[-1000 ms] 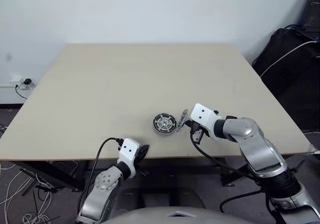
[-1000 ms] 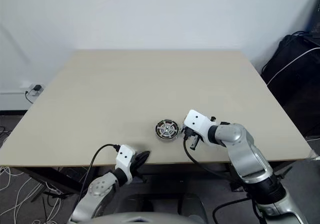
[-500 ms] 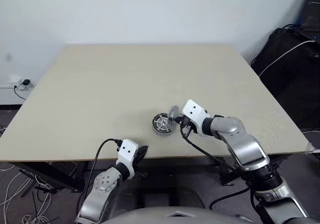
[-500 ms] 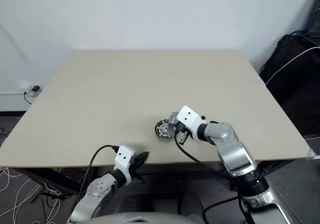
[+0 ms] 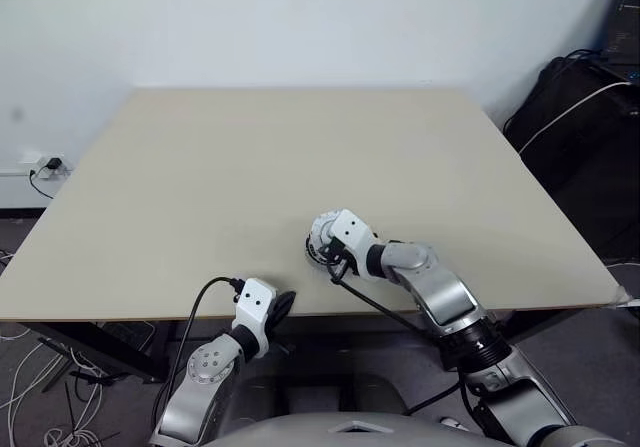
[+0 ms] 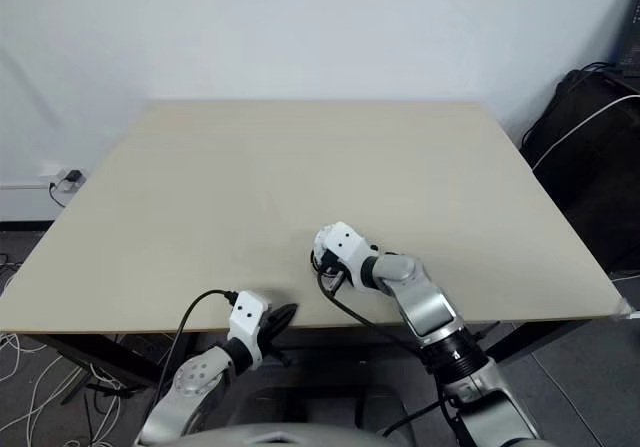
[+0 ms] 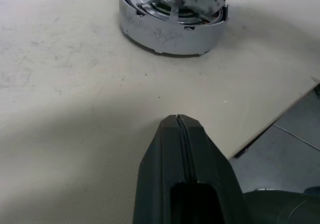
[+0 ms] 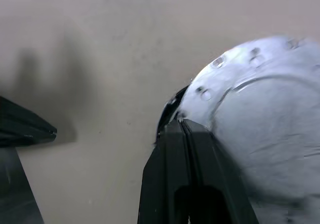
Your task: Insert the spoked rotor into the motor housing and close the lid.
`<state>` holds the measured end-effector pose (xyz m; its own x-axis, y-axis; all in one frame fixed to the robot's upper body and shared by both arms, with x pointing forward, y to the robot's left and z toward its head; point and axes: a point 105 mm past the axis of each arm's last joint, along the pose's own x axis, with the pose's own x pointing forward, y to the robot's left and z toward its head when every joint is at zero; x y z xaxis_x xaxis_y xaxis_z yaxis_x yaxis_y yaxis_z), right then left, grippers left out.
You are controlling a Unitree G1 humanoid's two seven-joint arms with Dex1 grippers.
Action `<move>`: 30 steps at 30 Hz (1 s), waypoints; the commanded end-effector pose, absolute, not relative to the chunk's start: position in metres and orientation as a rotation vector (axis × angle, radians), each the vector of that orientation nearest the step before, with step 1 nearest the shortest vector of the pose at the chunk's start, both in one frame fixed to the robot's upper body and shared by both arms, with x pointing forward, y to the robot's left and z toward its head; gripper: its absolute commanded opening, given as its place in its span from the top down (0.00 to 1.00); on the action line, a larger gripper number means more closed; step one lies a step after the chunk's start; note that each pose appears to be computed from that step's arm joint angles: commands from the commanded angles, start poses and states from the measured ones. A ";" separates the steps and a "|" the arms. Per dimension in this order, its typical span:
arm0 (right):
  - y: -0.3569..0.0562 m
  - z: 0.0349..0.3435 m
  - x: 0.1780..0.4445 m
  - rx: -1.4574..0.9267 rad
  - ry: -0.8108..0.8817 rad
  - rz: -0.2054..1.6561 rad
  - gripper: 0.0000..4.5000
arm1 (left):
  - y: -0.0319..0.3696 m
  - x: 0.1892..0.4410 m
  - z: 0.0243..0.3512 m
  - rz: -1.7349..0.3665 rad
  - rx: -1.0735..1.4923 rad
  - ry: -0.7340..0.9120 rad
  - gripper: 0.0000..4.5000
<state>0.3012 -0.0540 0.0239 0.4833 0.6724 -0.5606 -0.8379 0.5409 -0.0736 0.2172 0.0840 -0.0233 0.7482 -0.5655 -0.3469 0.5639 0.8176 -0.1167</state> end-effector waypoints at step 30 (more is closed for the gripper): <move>-0.054 0.064 0.327 -0.092 0.259 0.751 0.99 | 0.080 0.224 -0.005 -0.627 -0.002 0.316 1.00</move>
<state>0.3201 -0.0594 0.0432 0.6887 0.6423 -0.3364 -0.6729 0.7390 0.0334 0.2188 0.0805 -0.0160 0.7482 -0.5704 -0.3389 0.5691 0.8143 -0.1140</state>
